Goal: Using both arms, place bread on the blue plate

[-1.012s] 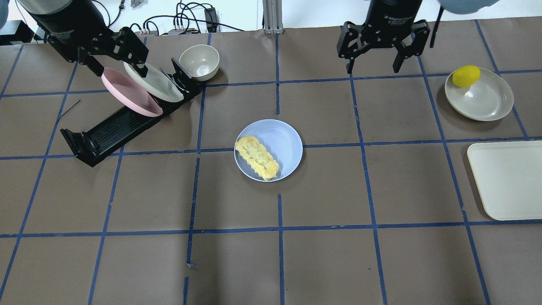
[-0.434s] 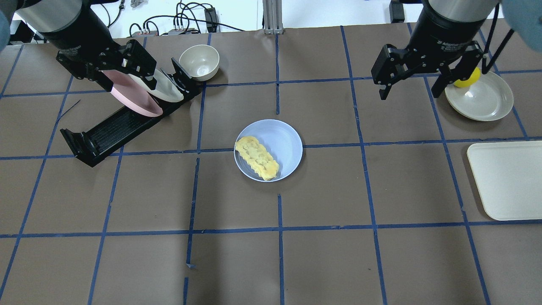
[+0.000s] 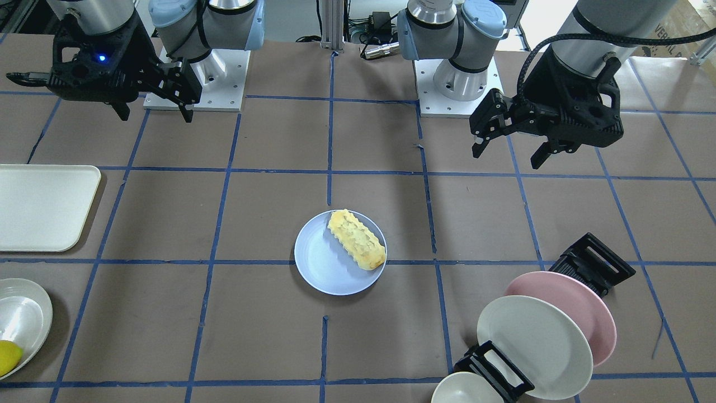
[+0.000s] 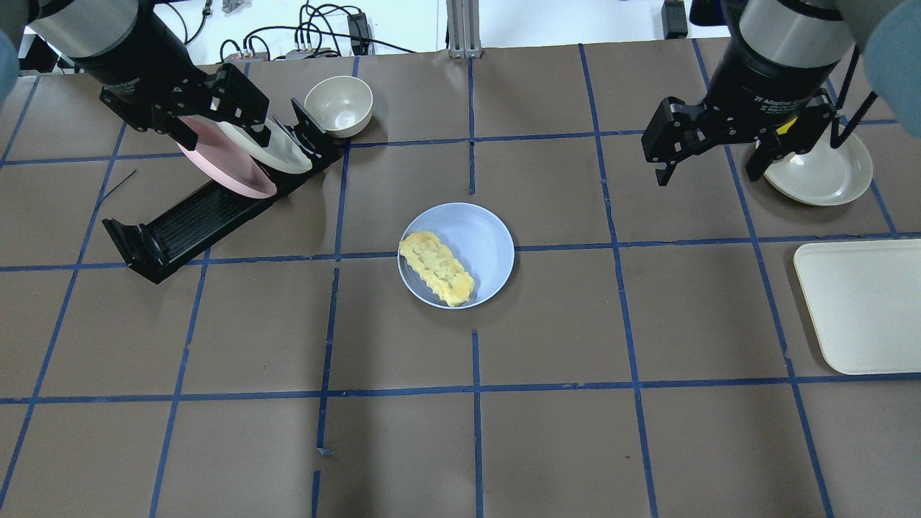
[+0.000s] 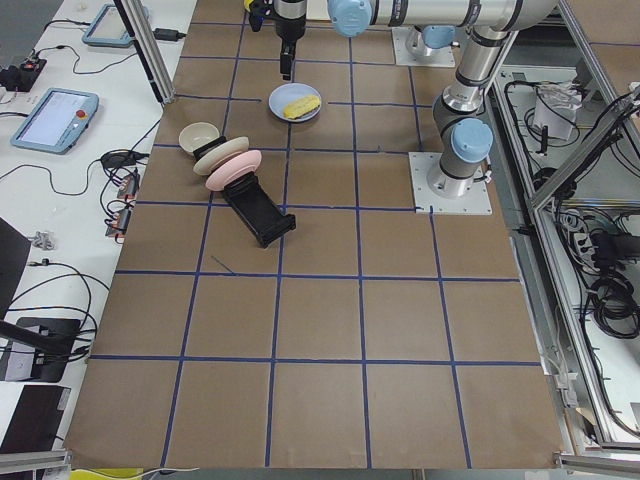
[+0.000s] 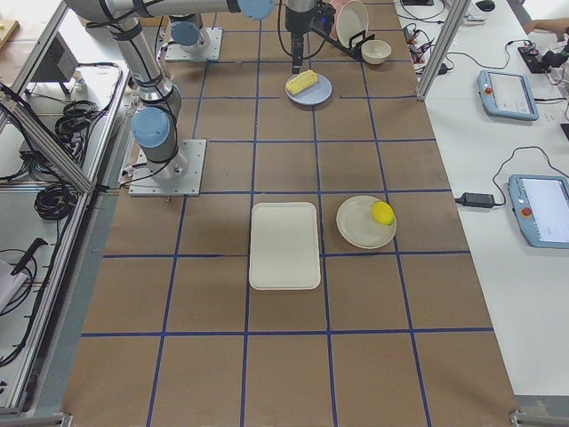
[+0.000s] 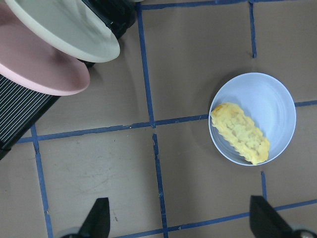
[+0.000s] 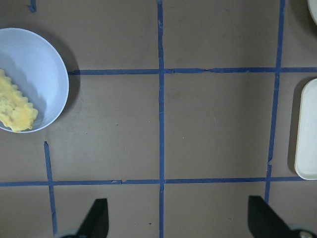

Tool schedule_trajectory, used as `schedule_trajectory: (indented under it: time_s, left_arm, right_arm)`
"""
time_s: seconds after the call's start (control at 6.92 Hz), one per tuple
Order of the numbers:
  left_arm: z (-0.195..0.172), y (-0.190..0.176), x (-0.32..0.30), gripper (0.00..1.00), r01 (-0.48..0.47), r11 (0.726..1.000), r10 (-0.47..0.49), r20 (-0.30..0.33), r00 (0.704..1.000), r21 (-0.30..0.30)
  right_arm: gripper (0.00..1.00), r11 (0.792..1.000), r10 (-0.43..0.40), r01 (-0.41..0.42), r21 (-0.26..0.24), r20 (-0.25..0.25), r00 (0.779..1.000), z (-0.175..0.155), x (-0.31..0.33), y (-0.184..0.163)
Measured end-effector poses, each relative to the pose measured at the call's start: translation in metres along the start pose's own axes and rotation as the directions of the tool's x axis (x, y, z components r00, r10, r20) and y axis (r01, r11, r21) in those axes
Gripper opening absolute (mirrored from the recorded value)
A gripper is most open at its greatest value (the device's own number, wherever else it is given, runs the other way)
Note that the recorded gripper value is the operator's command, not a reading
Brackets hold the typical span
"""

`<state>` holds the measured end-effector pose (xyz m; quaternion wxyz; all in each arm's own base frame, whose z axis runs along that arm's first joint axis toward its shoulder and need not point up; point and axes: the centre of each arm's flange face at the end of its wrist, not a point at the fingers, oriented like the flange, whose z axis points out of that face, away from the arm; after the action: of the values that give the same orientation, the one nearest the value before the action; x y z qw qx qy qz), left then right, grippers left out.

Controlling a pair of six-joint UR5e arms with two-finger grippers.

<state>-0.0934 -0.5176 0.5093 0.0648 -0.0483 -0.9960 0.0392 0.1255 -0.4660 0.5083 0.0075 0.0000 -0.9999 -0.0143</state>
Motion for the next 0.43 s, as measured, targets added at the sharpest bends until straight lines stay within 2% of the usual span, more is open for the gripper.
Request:
schedule_trajectory:
  time_s: [0.43]
  left_arm:
    - [-0.0045, 0.0071, -0.0045, 1.00, 0.007, 1.000, -0.005, 0.083, 0.997, -0.026]
  right_arm:
    - [1.00, 1.000, -0.006, 0.006, -0.006, 0.001, 1.000, 0.0044, -0.0001, -0.0011]
